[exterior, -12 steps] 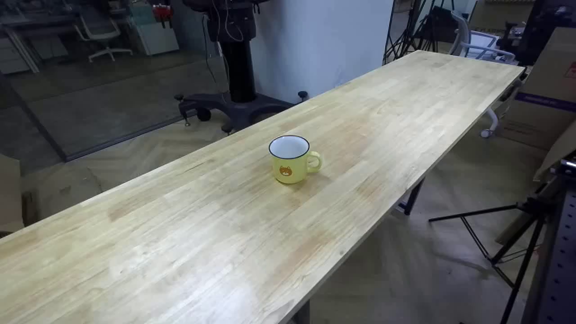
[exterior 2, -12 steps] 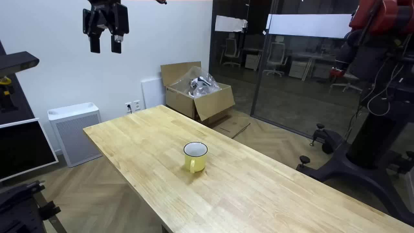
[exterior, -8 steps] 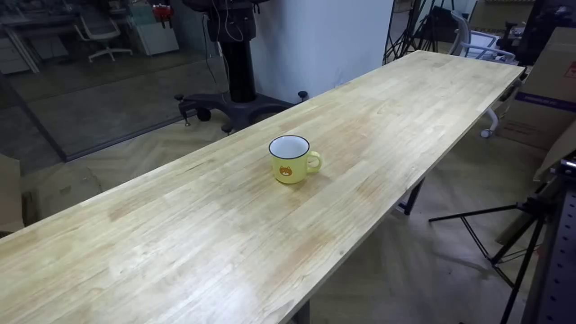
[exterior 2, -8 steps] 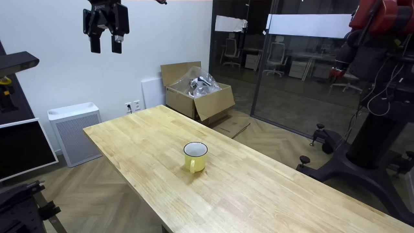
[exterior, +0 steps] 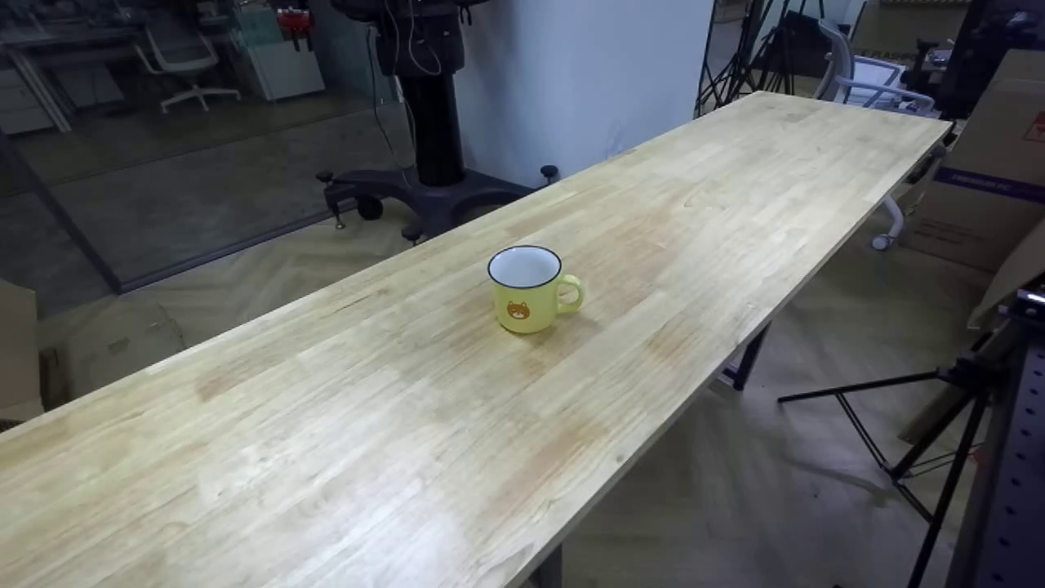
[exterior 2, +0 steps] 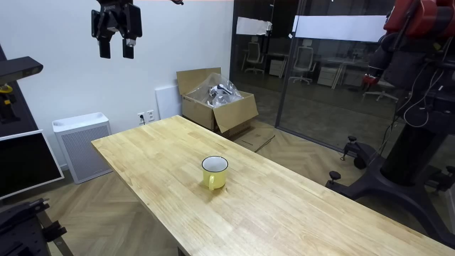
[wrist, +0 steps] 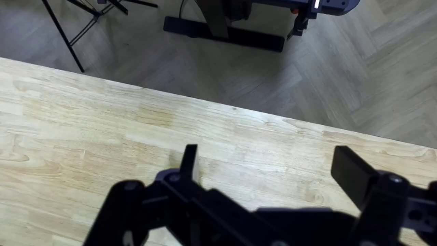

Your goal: Move the mug forward

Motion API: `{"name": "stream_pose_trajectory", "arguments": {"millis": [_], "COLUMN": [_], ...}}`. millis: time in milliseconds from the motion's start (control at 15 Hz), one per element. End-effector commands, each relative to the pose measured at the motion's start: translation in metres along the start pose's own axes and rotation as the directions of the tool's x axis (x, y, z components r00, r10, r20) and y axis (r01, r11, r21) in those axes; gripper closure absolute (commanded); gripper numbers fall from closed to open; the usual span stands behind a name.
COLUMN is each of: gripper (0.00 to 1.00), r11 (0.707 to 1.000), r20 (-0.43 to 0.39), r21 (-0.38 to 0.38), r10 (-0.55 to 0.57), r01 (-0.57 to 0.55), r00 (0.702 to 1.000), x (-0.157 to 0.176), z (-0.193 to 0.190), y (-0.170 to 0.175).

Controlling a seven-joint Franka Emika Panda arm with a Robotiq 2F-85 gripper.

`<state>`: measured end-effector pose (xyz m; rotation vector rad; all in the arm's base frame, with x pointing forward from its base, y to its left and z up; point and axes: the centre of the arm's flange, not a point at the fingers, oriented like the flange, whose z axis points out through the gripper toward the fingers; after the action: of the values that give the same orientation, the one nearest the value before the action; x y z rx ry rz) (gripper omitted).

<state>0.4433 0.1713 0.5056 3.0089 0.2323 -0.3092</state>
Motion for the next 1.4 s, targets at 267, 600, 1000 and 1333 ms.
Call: {"name": "stream_pose_trajectory", "arguments": {"millis": [267,600,1000,1333], "gripper": [0.0,0.0,0.0,0.0], "r11": [0.999,0.991,0.99,0.991], "r20": [-0.036,-0.092,-0.205,-0.205], "r21": [-0.025,-0.129,-0.074,-0.059], "r10": [0.026,0.031,-0.134,-0.131], "r01": [-0.027,-0.043,0.122,0.121], "r00": [0.999,0.995,0.969,0.97], "x": [0.009,0.057,0.123,0.126], "z": [0.002,0.024,0.07,0.093], "y": [0.007,0.048,0.084,0.085]}}
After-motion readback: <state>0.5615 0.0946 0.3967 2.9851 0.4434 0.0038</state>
